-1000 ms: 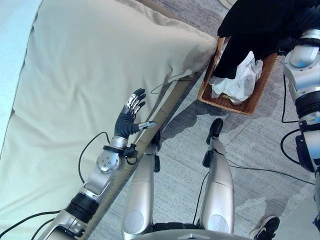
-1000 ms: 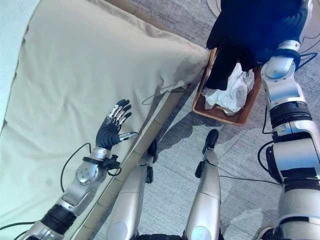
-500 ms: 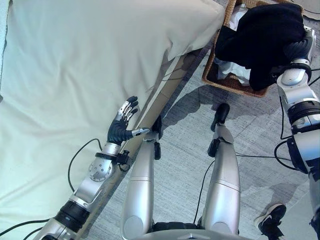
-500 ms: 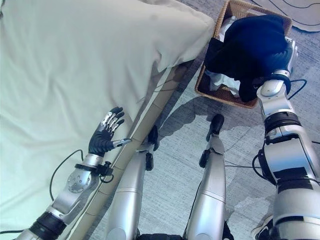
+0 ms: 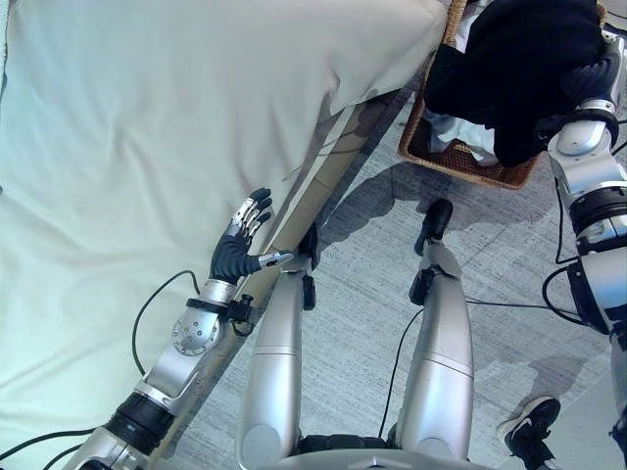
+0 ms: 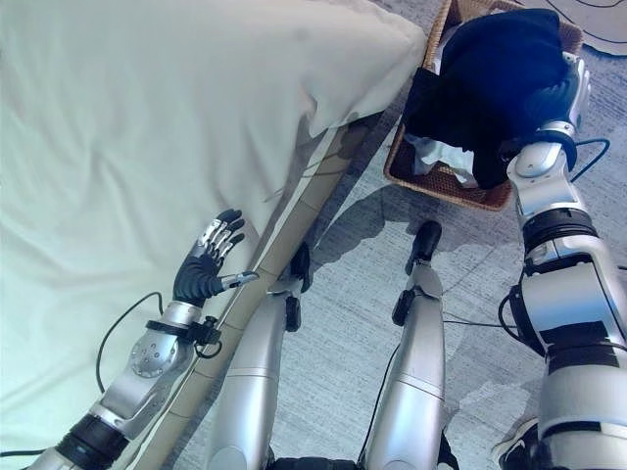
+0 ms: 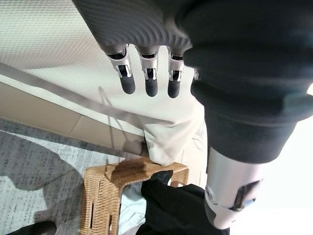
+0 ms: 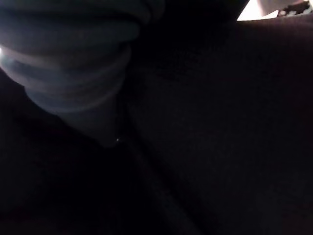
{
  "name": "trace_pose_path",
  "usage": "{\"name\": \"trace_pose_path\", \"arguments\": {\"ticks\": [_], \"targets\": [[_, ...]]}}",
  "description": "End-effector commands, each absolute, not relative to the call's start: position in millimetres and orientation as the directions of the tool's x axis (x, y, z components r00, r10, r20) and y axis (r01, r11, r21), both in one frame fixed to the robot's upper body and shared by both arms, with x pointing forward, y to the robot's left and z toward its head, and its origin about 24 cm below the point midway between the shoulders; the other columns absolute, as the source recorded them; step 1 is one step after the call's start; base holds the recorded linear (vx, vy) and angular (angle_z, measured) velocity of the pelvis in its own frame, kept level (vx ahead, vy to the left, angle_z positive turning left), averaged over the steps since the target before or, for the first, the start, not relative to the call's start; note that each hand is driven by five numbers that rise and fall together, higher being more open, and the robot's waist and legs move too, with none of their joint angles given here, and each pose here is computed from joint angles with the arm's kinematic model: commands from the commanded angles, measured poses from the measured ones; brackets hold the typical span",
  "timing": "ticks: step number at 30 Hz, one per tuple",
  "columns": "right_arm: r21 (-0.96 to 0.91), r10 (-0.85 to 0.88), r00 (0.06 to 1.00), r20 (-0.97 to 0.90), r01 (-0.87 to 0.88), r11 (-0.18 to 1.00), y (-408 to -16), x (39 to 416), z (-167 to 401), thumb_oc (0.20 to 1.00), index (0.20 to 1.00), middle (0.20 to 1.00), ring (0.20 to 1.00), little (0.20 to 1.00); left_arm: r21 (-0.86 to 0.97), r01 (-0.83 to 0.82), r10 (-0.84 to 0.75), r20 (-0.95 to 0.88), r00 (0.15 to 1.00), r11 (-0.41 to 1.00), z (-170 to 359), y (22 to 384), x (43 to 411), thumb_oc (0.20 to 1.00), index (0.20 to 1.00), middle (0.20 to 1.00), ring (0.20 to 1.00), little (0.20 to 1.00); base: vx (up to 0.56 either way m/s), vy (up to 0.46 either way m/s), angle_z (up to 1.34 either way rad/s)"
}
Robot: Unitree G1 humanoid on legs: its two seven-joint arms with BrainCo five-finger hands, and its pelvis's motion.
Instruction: Pick up clothes into the bucket
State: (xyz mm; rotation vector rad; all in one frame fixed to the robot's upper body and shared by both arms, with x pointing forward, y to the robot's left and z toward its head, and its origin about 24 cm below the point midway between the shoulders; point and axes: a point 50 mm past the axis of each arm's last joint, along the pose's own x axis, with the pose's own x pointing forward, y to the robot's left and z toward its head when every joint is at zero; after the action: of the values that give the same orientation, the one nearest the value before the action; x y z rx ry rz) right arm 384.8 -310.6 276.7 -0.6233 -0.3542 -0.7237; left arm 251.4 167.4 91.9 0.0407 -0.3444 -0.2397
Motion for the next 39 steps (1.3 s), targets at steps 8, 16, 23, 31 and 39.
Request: {"name": "trace_pose_path", "arguments": {"ticks": [8,16,23,31,39], "targets": [[-0.428,-0.465,0.653,0.599,0.751,0.504,-311,380,313,1.000,1.000,1.000,1.000,1.000,0.066,0.243,-0.248,0.430,0.868,0.968,109,165,238,1.000,1.000,1.000,1.000,1.000,0.00,0.000,0.00],[-0.506,-0.444,0.702,0.557,0.711,0.489,-305,387,293,1.000,1.000,1.000,1.000,1.000,0.070,0.242,-0.248,0.438,0.864,0.968,111,164,240,1.000,1.000,1.000,1.000,1.000,-0.02,0.000,0.00],[-0.510,-0.444,0.743,0.501,0.668,0.543,-297,391,263,1.000,1.000,1.000,1.000,1.000,0.059,0.244,-0.244,0.454,0.857,0.968,114,162,245,1.000,1.000,1.000,1.000,1.000,-0.01,-0.014,-0.01],[-0.385,-0.326,0.770,0.549,0.579,0.719,-259,386,233,1.000,1.000,1.000,1.000,1.000,0.027,0.221,-0.207,0.471,0.858,0.975,116,165,251,1.000,1.000,1.000,1.000,1.000,0.04,-0.044,-0.01],[-0.259,-0.272,0.810,0.519,0.452,0.853,-246,352,176,1.000,1.000,1.000,1.000,1.000,0.014,0.174,-0.165,0.394,0.904,0.985,97,177,254,1.000,1.000,1.000,1.000,1.000,0.10,-0.076,0.07]]}}
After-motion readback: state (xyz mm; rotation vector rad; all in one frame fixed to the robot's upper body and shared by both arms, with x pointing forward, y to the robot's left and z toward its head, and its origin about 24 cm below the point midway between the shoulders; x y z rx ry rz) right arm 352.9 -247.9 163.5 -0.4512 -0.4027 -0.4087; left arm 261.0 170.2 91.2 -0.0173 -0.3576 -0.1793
